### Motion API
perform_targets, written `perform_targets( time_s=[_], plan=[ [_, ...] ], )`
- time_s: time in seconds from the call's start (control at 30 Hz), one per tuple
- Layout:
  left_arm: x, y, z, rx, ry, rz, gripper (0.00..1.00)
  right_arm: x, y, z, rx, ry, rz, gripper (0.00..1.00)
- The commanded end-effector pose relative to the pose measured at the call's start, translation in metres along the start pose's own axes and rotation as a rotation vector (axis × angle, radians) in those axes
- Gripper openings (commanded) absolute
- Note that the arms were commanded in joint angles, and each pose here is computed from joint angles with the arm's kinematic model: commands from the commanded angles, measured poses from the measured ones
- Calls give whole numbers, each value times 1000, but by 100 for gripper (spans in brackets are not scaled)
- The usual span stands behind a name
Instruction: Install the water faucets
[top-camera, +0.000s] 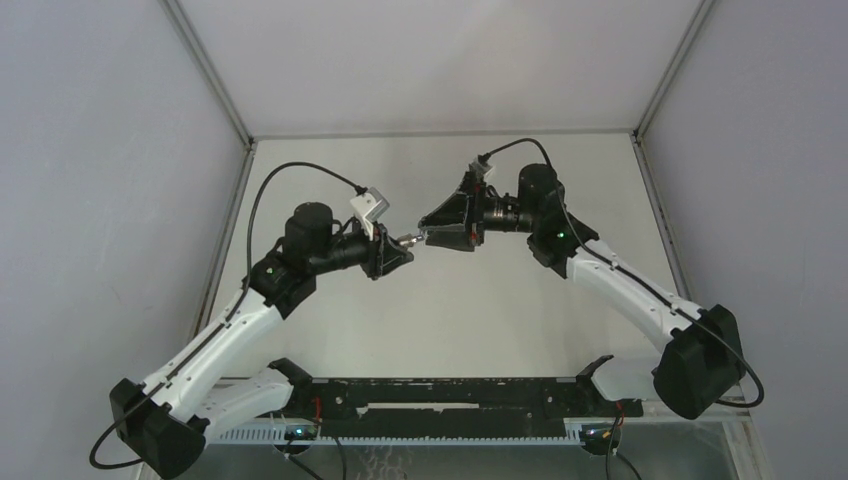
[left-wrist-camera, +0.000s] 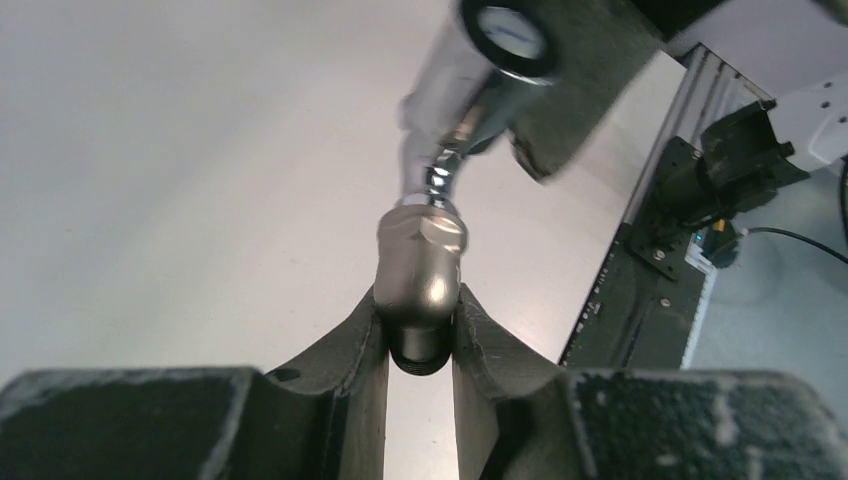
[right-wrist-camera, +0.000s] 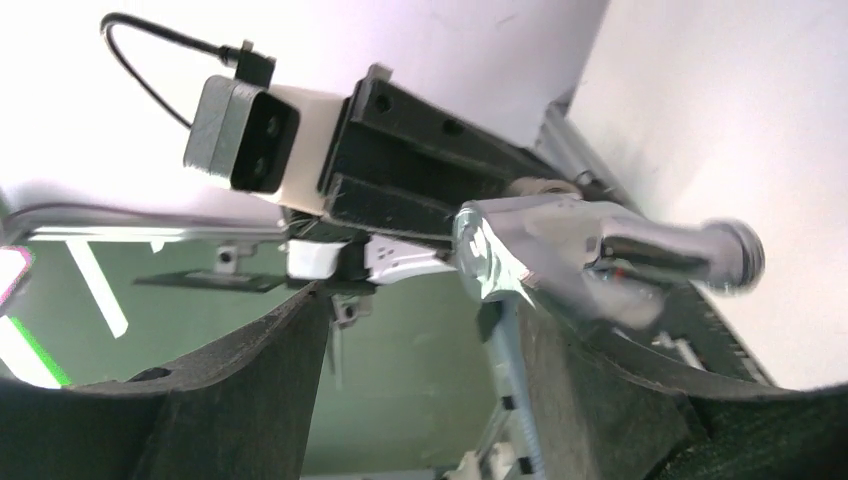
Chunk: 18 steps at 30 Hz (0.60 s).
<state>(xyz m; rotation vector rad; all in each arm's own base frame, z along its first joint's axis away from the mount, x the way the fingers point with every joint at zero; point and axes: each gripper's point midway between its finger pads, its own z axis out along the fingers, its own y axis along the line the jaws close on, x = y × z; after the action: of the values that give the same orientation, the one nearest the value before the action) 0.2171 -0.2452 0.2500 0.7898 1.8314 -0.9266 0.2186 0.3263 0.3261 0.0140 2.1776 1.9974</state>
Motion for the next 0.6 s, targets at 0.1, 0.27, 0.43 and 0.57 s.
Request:
perform_targets(
  time_s=[0.1, 0.27, 0.43, 0.57],
  plan=[
    [-7, -45, -13, 206, 35, -25, 0, -30, 20, -49, 151, -281, -446, 75],
    [-18, -54, -13, 264, 44, -69, 0, -13, 16, -65, 114, -290, -770, 75],
    [-19, -58, -12, 304, 77, -123, 0, -4, -1, -73, 47, -341, -1051, 78],
    [-14, -51, -6, 268, 86, -151, 0, -11, -21, -72, 118, -332, -1026, 79]
  ],
)
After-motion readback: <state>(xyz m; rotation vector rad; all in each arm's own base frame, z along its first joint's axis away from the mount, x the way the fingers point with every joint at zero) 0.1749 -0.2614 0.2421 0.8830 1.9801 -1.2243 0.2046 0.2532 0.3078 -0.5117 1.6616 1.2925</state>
